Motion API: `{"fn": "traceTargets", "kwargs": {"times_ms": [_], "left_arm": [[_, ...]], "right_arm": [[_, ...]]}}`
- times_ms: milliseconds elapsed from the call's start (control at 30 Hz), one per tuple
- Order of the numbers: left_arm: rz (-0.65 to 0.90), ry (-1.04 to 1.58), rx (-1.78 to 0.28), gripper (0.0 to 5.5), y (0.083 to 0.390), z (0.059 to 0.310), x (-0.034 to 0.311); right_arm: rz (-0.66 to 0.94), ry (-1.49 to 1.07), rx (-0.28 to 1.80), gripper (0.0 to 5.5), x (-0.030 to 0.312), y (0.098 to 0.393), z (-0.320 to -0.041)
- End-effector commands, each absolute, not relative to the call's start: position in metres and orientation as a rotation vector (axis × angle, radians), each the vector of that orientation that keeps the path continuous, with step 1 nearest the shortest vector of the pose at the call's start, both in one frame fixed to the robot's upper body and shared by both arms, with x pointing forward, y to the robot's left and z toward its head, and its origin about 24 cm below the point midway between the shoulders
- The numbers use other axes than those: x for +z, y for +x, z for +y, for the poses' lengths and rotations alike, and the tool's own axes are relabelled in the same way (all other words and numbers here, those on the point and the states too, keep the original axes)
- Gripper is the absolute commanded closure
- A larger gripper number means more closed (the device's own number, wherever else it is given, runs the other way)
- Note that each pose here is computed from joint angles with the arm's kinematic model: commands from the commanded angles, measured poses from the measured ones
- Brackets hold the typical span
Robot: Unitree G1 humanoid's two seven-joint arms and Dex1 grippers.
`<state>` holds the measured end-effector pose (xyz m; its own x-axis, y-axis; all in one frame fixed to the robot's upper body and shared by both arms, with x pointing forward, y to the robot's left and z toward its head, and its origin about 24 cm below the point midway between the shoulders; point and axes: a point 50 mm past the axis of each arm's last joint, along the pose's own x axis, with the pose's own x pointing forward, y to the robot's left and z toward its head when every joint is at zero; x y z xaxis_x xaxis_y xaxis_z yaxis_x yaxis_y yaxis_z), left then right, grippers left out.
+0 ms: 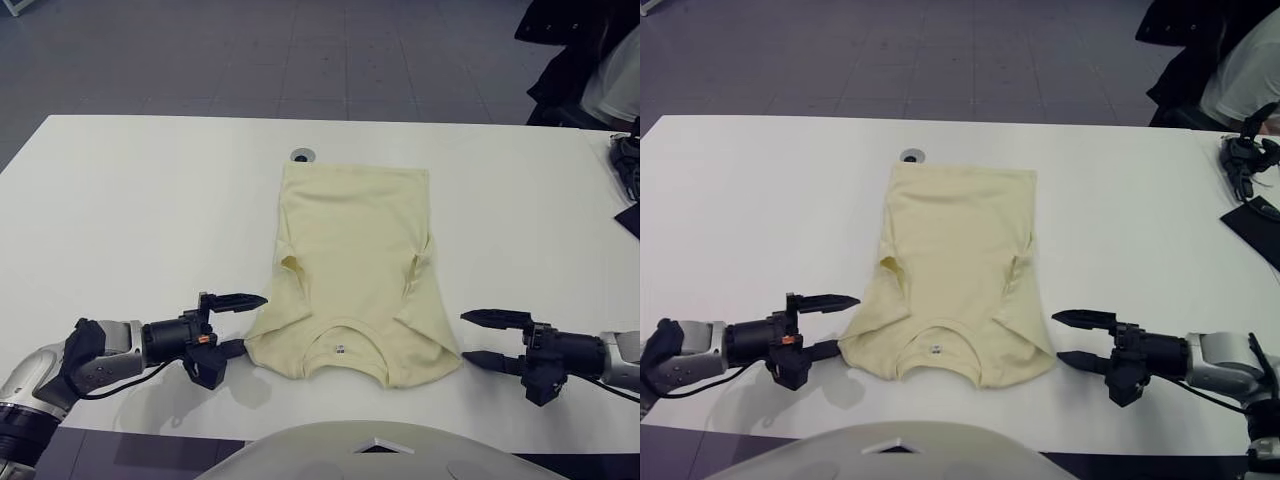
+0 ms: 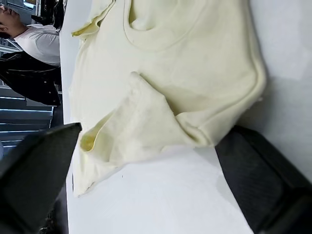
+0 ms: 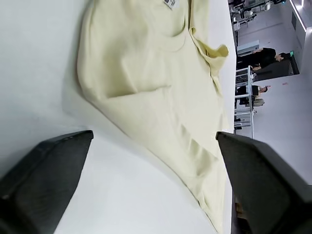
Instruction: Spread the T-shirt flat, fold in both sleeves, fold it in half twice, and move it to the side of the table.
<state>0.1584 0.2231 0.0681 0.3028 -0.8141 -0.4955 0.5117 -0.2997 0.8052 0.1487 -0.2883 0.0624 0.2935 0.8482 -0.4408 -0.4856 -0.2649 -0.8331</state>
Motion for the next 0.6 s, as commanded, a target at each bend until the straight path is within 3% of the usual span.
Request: {"fn": "traceTargets", "kwargs": {"times_ms": [33, 600], "left_arm": [[-0.269, 1.341, -1.422, 1.48, 0.156, 0.22, 0.058], [-0.222, 1.309, -1.417, 4.54, 0.154, 0.22, 0.052]], "right_arm": [[-0.333, -1.264, 1.423, 1.74, 0.046, 0.142, -0.281], [-0.263, -1.184, 1.431, 4.73, 0.029, 0.138, -0.281]]}}
